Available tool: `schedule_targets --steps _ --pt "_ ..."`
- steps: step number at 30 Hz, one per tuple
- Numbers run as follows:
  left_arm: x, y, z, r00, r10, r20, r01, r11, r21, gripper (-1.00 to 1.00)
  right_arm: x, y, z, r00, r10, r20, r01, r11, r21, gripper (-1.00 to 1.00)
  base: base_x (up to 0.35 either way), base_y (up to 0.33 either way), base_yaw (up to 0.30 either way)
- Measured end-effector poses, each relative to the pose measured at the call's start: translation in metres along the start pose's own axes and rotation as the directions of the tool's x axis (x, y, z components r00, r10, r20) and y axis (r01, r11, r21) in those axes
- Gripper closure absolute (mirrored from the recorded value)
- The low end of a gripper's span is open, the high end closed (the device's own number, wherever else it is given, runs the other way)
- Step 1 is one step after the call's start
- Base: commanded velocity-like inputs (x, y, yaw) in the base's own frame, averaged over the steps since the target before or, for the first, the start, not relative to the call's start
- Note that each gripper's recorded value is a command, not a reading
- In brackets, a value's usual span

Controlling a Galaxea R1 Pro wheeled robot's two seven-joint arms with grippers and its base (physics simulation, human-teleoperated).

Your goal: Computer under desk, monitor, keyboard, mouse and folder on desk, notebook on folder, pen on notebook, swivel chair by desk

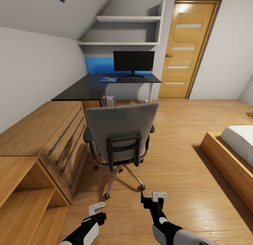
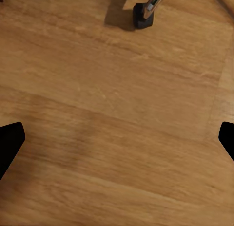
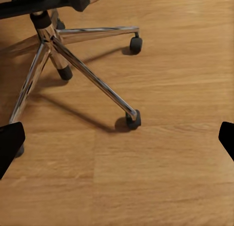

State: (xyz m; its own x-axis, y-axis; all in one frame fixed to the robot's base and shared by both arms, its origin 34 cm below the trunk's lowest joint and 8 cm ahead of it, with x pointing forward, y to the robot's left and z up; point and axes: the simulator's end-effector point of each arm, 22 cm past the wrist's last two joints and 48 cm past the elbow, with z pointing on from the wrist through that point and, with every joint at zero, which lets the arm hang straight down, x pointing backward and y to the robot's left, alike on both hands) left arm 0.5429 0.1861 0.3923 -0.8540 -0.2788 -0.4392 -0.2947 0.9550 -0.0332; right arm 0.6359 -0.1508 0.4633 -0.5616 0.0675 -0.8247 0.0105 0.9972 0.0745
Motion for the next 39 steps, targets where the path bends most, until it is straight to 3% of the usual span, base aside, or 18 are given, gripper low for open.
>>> schedule_targets --steps 37,38,39 --pt "0.045 0.007 0.063 1.0 -0.001 0.005 0.001 1.0 0.0 -1.0 0.072 -0.011 0.032 1.0 -0.004 0.001 0.004 1.0 0.006 -1.0 0.0 0.0 0.0" --pt "0.046 0.007 0.065 1.0 -0.002 0.007 0.002 1.0 0.0 -1.0 0.074 -0.011 0.033 1.0 -0.004 0.001 0.004 1.0 0.005 -1.0 0.0 0.0 0.0" --pt "0.036 0.008 0.066 0.998 -0.015 0.055 0.015 1.0 0.0 -1.0 0.076 -0.011 0.033 1.0 -0.006 0.001 0.006 1.0 0.005 -1.0 0.0 0.0 0.0"
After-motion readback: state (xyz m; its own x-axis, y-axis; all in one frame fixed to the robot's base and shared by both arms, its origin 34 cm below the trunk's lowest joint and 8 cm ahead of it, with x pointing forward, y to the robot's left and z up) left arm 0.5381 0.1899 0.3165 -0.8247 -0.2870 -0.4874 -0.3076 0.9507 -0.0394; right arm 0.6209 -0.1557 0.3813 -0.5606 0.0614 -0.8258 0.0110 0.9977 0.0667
